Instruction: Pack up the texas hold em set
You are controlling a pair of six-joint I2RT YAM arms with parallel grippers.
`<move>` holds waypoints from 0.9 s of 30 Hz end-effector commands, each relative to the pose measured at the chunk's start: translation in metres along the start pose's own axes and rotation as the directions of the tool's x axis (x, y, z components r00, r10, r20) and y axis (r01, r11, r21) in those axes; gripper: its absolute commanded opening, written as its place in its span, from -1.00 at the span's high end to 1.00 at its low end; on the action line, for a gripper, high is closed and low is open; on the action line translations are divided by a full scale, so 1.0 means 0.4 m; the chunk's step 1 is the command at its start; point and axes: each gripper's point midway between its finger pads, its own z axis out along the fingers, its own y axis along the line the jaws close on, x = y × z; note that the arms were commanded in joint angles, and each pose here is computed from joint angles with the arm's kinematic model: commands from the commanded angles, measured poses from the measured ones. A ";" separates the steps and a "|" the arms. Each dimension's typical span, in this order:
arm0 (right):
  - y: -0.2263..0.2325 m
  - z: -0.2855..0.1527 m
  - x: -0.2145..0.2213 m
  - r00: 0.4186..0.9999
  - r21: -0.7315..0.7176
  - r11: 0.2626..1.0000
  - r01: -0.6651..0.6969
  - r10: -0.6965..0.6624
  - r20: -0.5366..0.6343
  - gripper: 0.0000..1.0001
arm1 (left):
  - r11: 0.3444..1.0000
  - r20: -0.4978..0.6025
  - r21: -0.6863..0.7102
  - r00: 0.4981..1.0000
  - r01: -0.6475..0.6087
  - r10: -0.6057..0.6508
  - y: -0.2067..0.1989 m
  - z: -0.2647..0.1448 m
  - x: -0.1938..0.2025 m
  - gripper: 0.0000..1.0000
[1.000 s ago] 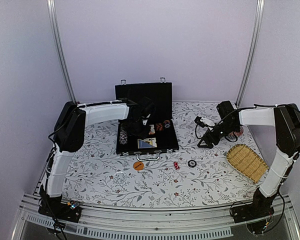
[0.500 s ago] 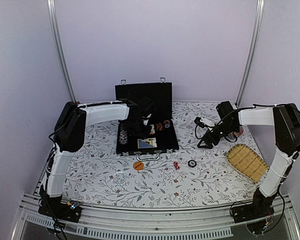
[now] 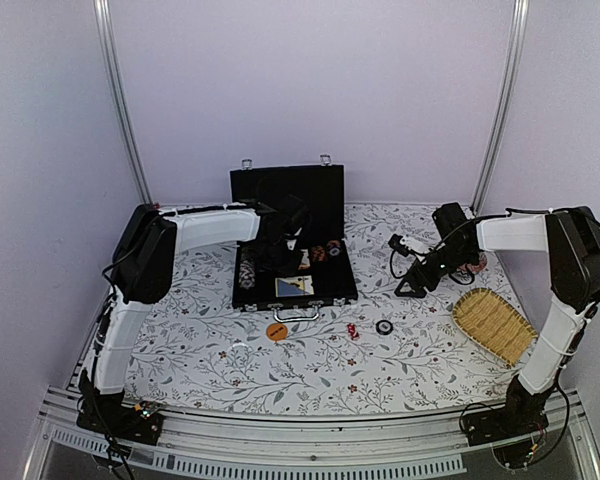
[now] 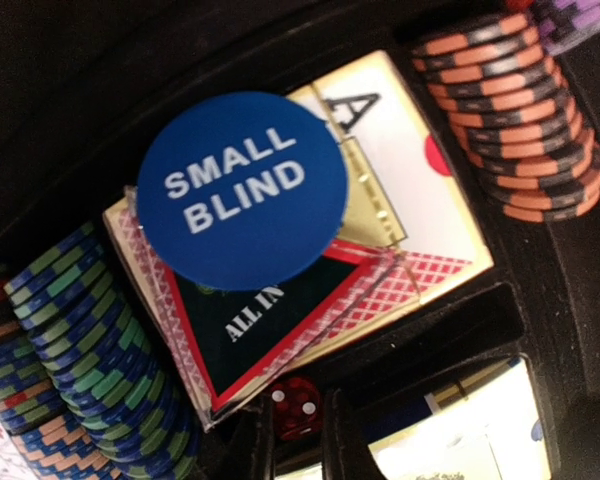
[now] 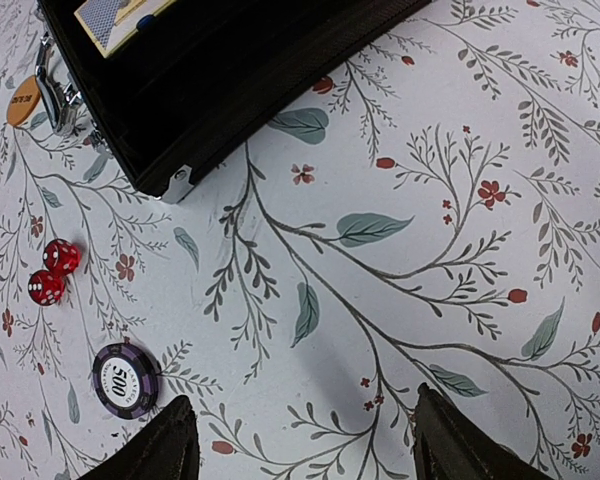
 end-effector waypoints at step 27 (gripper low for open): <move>0.006 0.025 -0.003 1.000 -0.034 0.999 0.007 -0.007 -0.018 -0.48 | 0.998 0.074 0.054 0.996 0.037 -0.041 0.016 -0.062 0.022 0.65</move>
